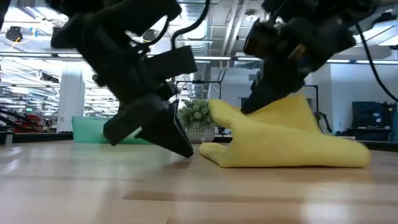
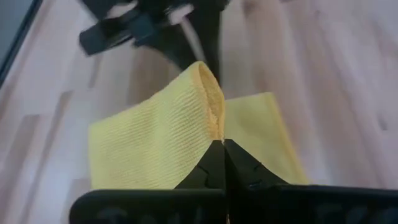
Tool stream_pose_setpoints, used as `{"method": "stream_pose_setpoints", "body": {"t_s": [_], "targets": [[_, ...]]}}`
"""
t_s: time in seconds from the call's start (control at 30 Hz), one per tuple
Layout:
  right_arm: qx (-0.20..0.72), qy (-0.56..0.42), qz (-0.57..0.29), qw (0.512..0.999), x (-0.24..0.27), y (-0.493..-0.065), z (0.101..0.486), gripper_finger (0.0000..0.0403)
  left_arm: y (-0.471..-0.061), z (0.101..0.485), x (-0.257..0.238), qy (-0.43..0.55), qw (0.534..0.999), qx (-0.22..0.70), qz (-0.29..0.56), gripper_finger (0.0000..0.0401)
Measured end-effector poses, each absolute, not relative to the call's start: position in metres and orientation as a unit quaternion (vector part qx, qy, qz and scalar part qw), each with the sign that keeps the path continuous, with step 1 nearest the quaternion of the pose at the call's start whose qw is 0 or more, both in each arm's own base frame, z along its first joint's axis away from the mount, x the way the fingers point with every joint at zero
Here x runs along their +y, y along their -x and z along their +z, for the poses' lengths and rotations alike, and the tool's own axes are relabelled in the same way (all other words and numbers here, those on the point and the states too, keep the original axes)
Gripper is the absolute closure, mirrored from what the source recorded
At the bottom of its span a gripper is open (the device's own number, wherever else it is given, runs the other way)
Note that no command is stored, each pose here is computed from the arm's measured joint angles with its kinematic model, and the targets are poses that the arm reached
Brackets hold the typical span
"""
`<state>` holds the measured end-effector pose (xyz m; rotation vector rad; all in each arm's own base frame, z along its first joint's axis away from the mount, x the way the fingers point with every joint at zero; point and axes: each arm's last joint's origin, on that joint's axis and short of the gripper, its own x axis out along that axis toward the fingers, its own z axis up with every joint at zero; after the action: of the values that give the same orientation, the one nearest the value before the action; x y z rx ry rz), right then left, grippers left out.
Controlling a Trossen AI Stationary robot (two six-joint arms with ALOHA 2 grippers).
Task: Fold microfiber towels
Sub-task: Fold the yellow microfiber cloth
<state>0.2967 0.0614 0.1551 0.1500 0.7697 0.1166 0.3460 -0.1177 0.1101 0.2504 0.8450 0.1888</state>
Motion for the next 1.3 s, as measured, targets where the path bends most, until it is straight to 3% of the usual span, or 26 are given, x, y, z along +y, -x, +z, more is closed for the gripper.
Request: {"method": "stream_pose_setpoints", "body": {"t_s": [0.33,1.0,1.3], "targets": [[0.395,-0.084,0.046,0.913,0.041,-0.308,0.130,0.0393,-0.344,0.104,-0.114,-0.089,0.922,0.367,0.090,0.0356],[0.407,-0.092,0.028,0.908,0.035,-0.309,0.123,0.0390,-0.356,0.106,-0.139,-0.026,0.951,0.298,-0.082,0.0356],[0.409,-0.096,0.025,0.907,0.035,-0.309,0.123,0.0391,-0.357,0.095,-0.150,-0.019,0.953,0.286,-0.097,0.0356]]}}
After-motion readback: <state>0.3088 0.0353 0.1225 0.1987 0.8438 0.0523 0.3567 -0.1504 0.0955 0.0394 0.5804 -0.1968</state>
